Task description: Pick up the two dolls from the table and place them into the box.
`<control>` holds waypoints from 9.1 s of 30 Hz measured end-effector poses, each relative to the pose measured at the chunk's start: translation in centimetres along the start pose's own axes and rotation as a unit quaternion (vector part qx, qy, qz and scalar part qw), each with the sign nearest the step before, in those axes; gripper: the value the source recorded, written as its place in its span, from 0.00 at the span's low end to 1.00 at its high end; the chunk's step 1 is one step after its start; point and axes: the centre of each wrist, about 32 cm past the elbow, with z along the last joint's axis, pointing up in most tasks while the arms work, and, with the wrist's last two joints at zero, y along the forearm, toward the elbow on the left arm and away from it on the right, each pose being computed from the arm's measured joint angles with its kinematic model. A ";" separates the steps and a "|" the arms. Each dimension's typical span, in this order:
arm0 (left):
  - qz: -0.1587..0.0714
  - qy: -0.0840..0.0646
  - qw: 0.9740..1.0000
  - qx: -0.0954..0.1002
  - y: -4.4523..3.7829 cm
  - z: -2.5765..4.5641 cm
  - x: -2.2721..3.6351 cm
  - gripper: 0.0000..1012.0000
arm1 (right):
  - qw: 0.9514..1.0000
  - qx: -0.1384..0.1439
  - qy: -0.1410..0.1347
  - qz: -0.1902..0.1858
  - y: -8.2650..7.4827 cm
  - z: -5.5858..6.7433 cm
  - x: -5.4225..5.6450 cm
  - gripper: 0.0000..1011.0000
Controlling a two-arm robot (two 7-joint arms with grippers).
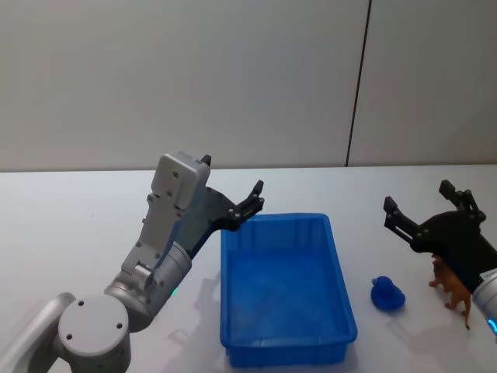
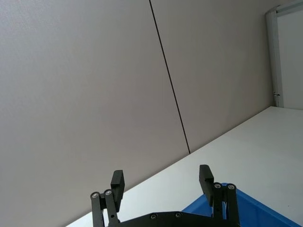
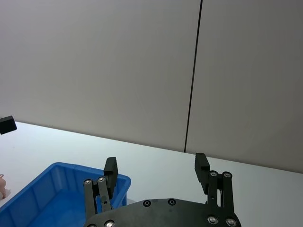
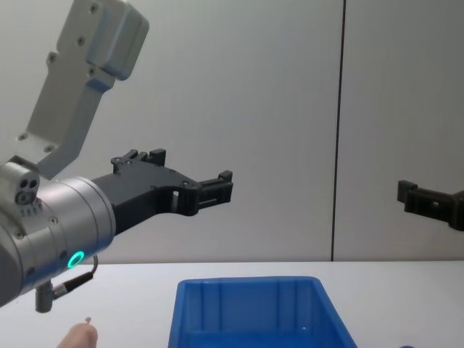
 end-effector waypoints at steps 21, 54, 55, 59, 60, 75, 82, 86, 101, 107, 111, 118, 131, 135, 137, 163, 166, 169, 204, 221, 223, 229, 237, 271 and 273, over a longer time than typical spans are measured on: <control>0.000 0.000 1.000 0.000 0.00 0.00 0.00 0.99 | 1.000 0.000 0.000 0.000 0.0 0.0 0.0 0.99; 0.000 0.000 1.000 0.000 0.00 0.00 0.00 0.99 | 0.999 -0.027 -0.013 -0.020 -2.5 -0.2 0.6 0.99; 0.000 0.000 1.000 0.000 0.00 0.00 0.00 0.99 | 0.999 -0.031 -0.015 -0.023 -2.8 -0.2 0.7 0.99; 0.000 0.000 1.000 0.000 0.00 0.00 0.00 0.99 | 0.997 -0.054 -0.026 -0.042 -4.6 -0.2 1.4 0.99; 0.000 0.000 1.000 0.000 0.00 0.00 0.00 0.99 | 0.996 -0.064 -0.031 -0.050 -5.2 -0.2 1.6 0.99; 0.000 0.000 1.000 0.000 0.00 0.00 0.00 0.99 | 0.985 -0.132 -0.066 -0.089 -7.8 0.3 3.5 0.99; 0.000 0.000 1.000 0.000 0.00 0.00 0.00 0.99 | 0.982 -0.156 -0.070 -0.076 -6.1 -0.2 3.6 0.99; 0.000 0.000 1.000 0.000 0.00 0.00 0.00 0.99 | 0.980 -0.169 -0.072 -0.075 -5.1 -0.6 3.5 0.99; 0.000 0.000 1.000 0.000 0.00 0.00 0.00 0.99 | 0.966 -0.229 -0.065 -0.097 -1.7 -3.1 3.5 0.99; 0.000 0.000 1.000 0.000 0.00 0.00 0.00 0.99 | 0.963 -0.244 -0.060 -0.095 -0.4 -4.2 3.6 0.99; 0.000 0.000 1.000 0.000 0.00 0.00 0.00 0.99 | 0.961 -0.255 -0.056 -0.089 0.6 -5.1 3.5 0.99; 0.000 0.000 1.000 0.000 0.00 0.00 0.00 0.99 | 0.959 -0.268 -0.051 -0.080 1.6 -6.0 3.4 0.97; 0.000 0.000 1.000 0.000 0.00 0.00 0.00 0.99 | 0.957 -0.278 -0.048 -0.072 2.5 -6.8 3.3 0.67; 0.000 0.000 1.000 0.000 0.00 0.00 0.00 0.99 | 0.956 -0.279 -0.047 -0.070 2.7 -6.9 3.2 0.51; 0.000 0.000 1.000 0.000 0.00 0.00 0.00 0.99 | 0.956 -0.280 -0.047 -0.070 2.8 -6.9 3.3 0.48; 0.000 0.000 1.000 0.000 0.00 0.00 0.00 0.99 | 0.976 -0.193 -0.065 -0.073 3.4 -4.7 3.3 0.44; 0.000 0.000 1.000 0.000 0.00 0.00 0.00 0.99 | 0.981 -0.170 -0.068 -0.068 3.6 -3.9 3.1 0.44; 0.000 0.000 1.000 0.000 0.00 0.00 0.00 0.99 | 0.985 -0.148 -0.069 -0.060 3.7 -3.1 3.0 0.44; 0.000 0.000 1.000 0.000 0.00 0.00 0.00 0.99 | 0.977 -0.129 -0.004 0.170 7.6 1.1 -4.2 0.44; 0.000 0.000 1.000 0.000 0.00 0.00 0.00 0.99 | 0.948 -0.208 0.006 0.239 10.7 -0.5 -8.7 0.73; 0.000 0.000 1.000 0.000 0.00 0.00 0.00 0.99 | 0.947 -0.211 0.006 0.242 10.9 -0.6 -8.9 0.79; 0.000 0.000 1.000 0.000 0.00 0.00 0.00 0.99 | 0.944 -0.218 0.006 0.249 11.2 -0.7 -9.4 0.95; 0.000 0.000 1.000 0.000 0.00 0.00 0.00 0.99 | 0.951 -0.208 0.001 0.227 10.9 -0.4 -7.9 0.99; 0.000 0.000 1.000 0.000 0.00 0.00 0.00 0.99 | 0.984 -0.100 0.050 0.141 1.0 2.9 6.2 0.99; 0.000 0.000 1.000 0.000 0.00 0.00 0.00 0.99 | 0.982 -0.108 0.055 0.145 0.6 3.0 6.4 0.99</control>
